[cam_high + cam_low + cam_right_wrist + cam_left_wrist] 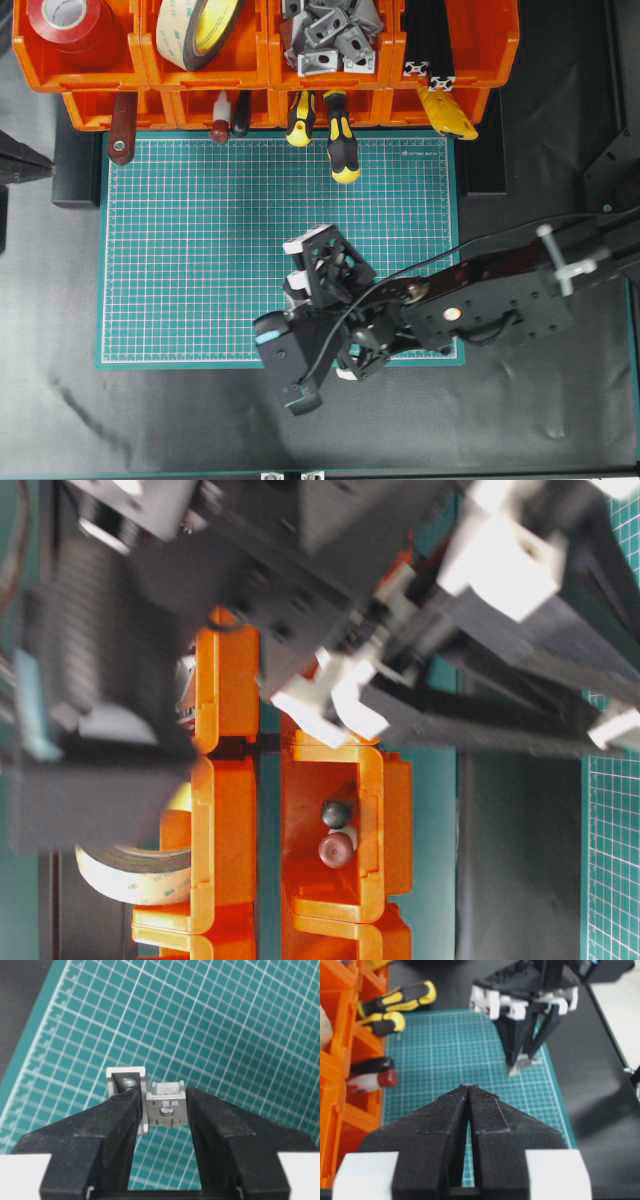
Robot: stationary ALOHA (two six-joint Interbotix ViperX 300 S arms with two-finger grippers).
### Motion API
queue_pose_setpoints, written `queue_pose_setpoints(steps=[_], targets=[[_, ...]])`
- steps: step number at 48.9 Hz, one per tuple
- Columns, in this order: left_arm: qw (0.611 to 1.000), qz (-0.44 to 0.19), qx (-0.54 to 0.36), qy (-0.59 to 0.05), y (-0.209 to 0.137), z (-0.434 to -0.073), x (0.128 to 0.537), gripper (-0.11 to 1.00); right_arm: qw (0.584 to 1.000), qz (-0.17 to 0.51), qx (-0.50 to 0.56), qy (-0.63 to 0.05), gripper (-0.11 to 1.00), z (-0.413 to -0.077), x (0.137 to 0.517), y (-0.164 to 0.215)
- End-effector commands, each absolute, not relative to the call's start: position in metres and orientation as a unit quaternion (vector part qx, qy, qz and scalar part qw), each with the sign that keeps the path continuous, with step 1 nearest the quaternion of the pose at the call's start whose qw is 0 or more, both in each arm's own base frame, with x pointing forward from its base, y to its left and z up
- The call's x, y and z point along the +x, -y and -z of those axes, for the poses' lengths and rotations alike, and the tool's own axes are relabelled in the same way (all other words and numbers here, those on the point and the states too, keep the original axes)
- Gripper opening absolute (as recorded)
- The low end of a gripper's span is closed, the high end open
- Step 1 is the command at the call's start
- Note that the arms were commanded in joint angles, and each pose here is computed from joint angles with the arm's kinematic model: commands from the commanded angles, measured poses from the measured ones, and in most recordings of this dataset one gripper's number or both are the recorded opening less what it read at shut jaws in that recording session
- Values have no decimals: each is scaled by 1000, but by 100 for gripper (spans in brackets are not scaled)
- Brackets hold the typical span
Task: Pick corner brachets from container rack with right arm.
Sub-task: 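Lift the brackets out and carry them over the green mat, then lower the brackets onto the mat and open the right gripper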
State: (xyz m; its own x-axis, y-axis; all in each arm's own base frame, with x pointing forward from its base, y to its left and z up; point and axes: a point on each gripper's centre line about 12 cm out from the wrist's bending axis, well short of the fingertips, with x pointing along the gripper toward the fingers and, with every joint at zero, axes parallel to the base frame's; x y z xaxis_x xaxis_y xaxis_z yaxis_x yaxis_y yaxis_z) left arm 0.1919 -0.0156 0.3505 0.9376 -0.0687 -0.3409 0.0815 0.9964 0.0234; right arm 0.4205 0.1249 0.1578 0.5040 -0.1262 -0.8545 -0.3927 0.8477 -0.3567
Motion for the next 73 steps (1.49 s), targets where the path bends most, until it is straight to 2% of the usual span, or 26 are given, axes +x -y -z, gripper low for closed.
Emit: queue_pose_setpoints(steps=[1,36,38,45,48,64,73], targets=[[985,39,18,-166,16,-356,193,0,835,-75,-265,-476,28,-170,431,-124],[984,39,19,-172,16,-352,192,0,840,-62,-246,-480,29,-153,438,-100],[984,39,19,-172,16,-352,192,0,839,-62,-246,-482,33,-152,437,-100],[984,39,20,-172,16,-352,192,0,836,-63,-246,-485,73,-149,435,-99],[985,39,19,-169,16,-353,192,0,837,-64,-246,-484,83,-149,434,-99],[984,39,19,-170,16,-352,192,0,855,-46,-196,-478,80,-155,428,-104],[985,39,20,-169,16,-353,191,0,872,-56,-181,-451,80,-181,411,-117]])
